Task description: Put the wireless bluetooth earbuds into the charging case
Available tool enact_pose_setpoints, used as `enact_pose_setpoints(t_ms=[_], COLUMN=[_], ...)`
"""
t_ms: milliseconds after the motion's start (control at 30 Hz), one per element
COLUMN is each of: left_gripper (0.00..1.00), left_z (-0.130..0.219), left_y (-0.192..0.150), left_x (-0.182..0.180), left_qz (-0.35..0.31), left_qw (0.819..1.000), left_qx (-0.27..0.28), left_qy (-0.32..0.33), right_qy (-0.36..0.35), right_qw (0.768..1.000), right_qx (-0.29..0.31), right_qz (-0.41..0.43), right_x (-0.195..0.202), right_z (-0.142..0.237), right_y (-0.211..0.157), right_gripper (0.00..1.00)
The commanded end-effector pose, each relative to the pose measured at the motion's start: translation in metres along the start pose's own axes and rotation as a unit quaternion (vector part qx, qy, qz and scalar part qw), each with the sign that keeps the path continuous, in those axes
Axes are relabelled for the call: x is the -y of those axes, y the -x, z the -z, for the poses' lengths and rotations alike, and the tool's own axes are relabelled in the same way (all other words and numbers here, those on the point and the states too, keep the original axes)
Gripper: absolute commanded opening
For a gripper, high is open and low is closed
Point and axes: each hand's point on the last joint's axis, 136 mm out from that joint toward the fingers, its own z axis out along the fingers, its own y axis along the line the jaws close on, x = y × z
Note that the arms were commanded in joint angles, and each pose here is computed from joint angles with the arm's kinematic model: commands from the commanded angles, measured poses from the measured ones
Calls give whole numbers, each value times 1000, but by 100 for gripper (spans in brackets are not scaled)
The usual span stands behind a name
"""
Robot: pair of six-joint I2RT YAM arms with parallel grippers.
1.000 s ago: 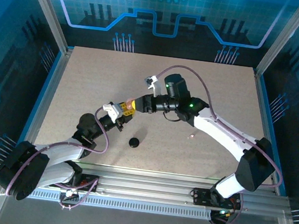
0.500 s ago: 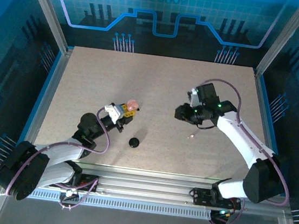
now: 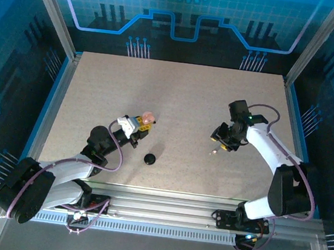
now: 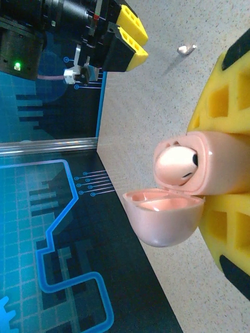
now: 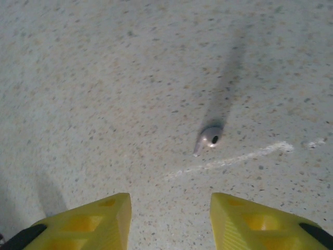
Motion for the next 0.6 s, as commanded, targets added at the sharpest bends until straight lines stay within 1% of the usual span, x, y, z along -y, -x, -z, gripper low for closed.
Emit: enact_pose_setpoints(t_ms=[0, 67, 167, 333, 567], left_gripper=[14, 14, 14, 14, 14], left_z=[2, 2, 3, 2, 4], left_y=[6, 5, 4, 3, -2], left_x=[0, 0, -1, -1, -3], left_qz=[-17, -18, -19, -21, -24], left_qw=[1000, 1000, 1000, 1000, 1000], left_qx=[11, 9, 6, 4, -2], left_qy=[1, 2, 4, 4, 12], right_qy=[-57, -76, -95, -110, -104], right_qw=[995, 990, 983, 973, 965], right_qx=[29, 40, 35, -1, -44], right_qz=[-81, -111, -150, -201, -237], right_x=[25, 33, 38, 39, 30], right_z=[-3, -2, -6, -24, -51], right_y=[9, 12, 10, 1, -10], right_gripper=[44, 44, 41, 39, 38])
